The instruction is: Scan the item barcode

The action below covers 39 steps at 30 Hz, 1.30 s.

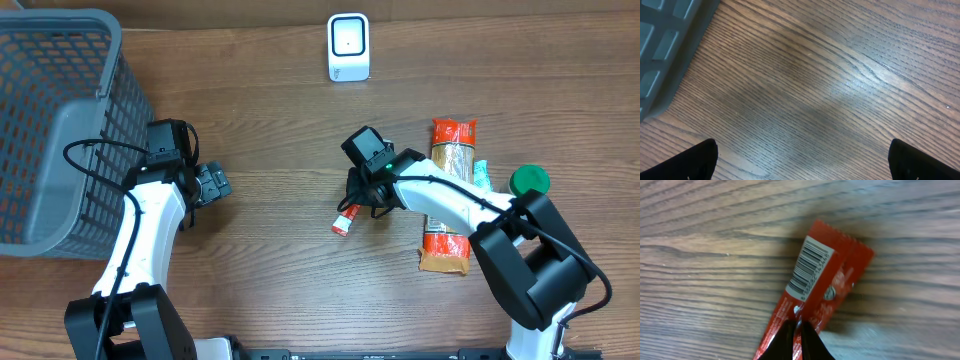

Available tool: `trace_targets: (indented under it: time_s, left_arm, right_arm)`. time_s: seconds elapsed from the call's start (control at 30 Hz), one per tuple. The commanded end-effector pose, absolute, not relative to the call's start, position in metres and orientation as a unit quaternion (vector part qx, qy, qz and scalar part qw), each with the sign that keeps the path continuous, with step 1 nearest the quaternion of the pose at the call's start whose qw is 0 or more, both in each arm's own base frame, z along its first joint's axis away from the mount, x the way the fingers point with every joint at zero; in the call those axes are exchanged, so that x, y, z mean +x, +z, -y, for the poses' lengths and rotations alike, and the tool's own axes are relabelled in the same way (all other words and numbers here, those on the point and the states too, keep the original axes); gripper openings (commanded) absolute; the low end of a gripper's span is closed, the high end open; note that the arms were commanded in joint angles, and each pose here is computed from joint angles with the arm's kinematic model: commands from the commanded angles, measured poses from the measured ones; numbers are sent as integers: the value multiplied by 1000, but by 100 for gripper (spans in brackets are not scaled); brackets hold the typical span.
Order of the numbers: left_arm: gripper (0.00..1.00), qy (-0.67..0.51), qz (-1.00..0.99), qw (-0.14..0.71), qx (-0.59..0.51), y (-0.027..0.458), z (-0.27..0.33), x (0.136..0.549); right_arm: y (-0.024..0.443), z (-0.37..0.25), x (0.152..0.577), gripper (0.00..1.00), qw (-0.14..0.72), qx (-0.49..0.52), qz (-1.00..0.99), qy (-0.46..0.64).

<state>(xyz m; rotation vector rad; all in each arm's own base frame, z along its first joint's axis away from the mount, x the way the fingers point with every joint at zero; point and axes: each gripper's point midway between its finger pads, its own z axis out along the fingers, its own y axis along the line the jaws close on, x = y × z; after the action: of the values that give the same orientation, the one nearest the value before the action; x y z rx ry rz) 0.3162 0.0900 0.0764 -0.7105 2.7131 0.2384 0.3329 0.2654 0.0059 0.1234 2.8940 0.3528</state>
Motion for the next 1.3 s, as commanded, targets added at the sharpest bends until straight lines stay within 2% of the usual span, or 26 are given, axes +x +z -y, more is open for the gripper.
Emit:
trace_targets:
  time_s: [0.0, 0.2, 0.37, 0.57, 0.7, 0.77, 0.87, 0.9, 1.1, 1.27]
  left_arm:
    - [100, 80, -951, 175, -244, 84, -89, 323]
    - [100, 80, -951, 175, -244, 84, -89, 323]
    - [100, 80, -951, 175, -244, 84, -89, 323]
    - [100, 80, -951, 175, -244, 84, -89, 323]
    - [100, 80, -951, 175, -244, 84, -89, 323]
    - [100, 80, -951, 175, -244, 84, -89, 323]
    - [100, 80, -951, 175, -244, 84, -89, 323]
    - [100, 80, -951, 175, -244, 84, -89, 323]
    - [100, 80, -951, 175, -244, 84, -89, 323]
    - [100, 80, -951, 175, -244, 84, -89, 323]
  right_arm:
    - [-13, -281, 319, 9, 67, 33, -985, 153]
    - [-1, -322, 309, 11, 53, -76, -963, 251]
    - [3, -327, 293, 23, 44, -184, -944, 269]
    - [34, -318, 311, 32, 56, -200, -945, 254]
    - [60, -316, 321, 33, 75, -197, -948, 236]
    - [65, -319, 317, 32, 69, -190, -950, 237]
    - [59, -324, 303, 8, 37, -131, -962, 236]
    - [58, -326, 300, 4, 33, -120, -964, 237]
    - [51, -369, 285, 4, 56, -131, -956, 256]
    - [28, -389, 272, 4, 81, -128, -964, 216]
